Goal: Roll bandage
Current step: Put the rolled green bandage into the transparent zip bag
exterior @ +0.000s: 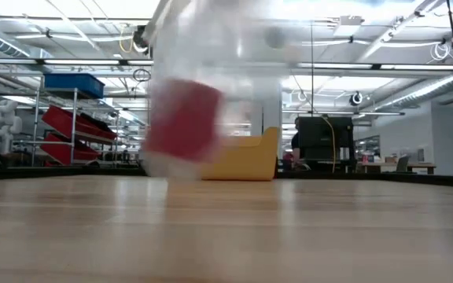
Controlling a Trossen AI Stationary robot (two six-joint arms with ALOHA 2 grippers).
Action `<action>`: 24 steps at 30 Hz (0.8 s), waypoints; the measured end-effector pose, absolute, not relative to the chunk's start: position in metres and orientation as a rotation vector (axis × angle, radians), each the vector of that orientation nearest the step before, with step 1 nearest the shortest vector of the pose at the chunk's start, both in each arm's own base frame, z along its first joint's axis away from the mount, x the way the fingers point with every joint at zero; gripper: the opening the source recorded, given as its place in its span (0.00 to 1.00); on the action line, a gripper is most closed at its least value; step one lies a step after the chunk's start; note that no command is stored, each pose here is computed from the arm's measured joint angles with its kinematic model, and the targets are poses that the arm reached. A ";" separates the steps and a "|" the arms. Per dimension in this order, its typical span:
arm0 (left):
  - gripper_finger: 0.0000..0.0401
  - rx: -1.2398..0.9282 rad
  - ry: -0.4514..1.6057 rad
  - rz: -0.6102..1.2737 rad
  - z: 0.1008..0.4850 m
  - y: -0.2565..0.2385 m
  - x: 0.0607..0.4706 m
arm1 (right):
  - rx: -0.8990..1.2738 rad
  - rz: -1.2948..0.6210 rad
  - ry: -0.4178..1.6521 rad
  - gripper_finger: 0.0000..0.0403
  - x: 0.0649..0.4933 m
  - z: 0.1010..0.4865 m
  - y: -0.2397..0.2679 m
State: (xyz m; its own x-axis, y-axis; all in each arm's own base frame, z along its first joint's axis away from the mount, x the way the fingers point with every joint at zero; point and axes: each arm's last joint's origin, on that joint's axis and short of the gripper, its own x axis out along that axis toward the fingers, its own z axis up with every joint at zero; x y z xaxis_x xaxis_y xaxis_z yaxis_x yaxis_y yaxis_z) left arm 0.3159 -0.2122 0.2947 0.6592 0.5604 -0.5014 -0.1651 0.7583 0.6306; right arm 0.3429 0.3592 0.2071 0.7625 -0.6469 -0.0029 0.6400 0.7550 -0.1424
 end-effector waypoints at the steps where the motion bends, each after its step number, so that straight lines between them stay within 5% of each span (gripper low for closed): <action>1: 0.00 0.622 0.726 0.465 0.296 -0.211 0.316 | -0.142 -0.700 0.052 0.07 0.342 0.207 0.361; 8: 0.00 0.879 0.526 0.738 0.313 -0.207 0.316 | -0.166 -0.701 0.060 0.07 0.344 0.211 0.361; 16: 0.00 0.432 0.832 0.346 0.286 -0.215 0.315 | -0.170 -0.666 0.064 0.07 0.331 0.212 0.373; 24: 0.07 0.313 0.919 0.276 0.260 -0.219 0.310 | -0.128 -0.582 0.099 0.07 0.304 0.217 0.394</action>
State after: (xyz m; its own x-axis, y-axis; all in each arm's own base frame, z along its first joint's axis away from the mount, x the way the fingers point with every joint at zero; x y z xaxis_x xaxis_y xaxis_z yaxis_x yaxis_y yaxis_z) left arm 0.3102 -0.2191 0.2604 0.5774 0.3637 -0.7310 -0.0999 0.9200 0.3789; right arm 0.3043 0.3945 0.2168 0.8313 -0.5530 -0.0566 0.5407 0.8280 -0.1485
